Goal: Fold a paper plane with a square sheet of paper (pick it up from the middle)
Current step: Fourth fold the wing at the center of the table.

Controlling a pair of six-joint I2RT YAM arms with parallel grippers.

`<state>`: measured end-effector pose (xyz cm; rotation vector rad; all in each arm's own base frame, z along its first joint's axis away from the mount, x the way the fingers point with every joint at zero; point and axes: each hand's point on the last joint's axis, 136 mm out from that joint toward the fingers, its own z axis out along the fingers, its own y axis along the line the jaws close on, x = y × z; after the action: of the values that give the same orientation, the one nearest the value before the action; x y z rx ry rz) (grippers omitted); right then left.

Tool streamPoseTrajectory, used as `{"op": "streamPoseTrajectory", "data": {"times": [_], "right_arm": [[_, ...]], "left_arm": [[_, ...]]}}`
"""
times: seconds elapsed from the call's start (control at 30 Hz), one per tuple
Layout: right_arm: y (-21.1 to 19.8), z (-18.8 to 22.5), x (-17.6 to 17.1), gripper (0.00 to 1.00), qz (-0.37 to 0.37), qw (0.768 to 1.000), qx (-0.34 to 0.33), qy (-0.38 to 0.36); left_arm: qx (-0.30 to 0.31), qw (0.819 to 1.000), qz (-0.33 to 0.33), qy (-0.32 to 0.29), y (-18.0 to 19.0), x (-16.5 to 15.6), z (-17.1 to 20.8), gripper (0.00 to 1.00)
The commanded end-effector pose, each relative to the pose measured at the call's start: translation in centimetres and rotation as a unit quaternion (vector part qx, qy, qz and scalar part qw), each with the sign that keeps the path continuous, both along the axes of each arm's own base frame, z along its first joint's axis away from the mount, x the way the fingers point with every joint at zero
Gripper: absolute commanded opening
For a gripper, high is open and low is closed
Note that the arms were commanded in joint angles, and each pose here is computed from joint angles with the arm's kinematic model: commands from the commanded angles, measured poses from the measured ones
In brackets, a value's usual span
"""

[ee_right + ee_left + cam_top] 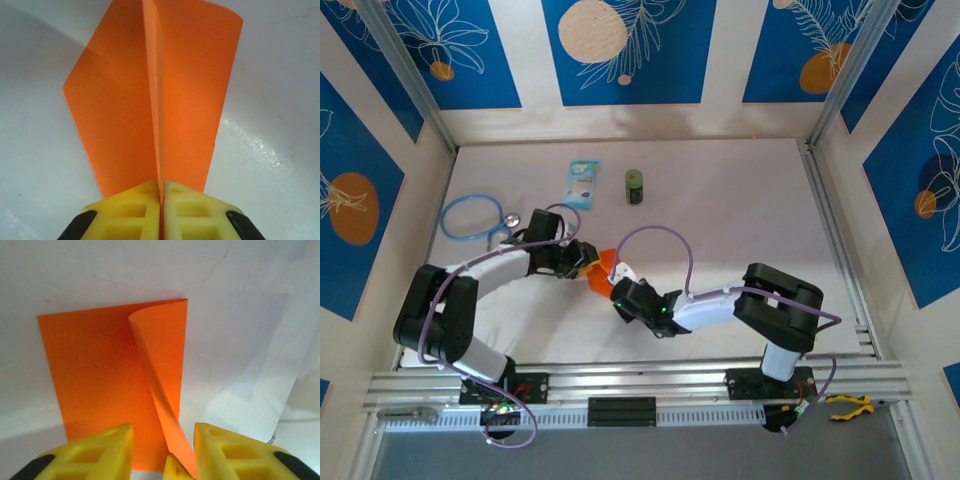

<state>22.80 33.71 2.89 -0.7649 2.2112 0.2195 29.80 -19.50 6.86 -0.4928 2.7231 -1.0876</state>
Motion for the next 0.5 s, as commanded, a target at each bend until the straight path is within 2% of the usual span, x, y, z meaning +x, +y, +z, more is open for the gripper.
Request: {"op": "streamPoseTrajectory", "data": {"times": [0.0,0.23,0.47], "right_arm": [[0.9,-0.3,0.1,0.08,-0.018,0.999,0.029,0.023],[1.7,-0.6,-0.2,0.06,-0.033,0.993,0.088,0.074],[2.4,-0.8,-0.8,0.05,-0.026,0.975,0.159,0.153]], "left_arm": [[0.037,0.999,0.008,-0.032,1.5,0.6,1.7,0.48],[0.056,0.997,0.011,-0.047,2.3,0.4,2.6,0.53],[0.043,0.998,0.002,-0.048,1.9,0.4,2.6,0.51]]}}
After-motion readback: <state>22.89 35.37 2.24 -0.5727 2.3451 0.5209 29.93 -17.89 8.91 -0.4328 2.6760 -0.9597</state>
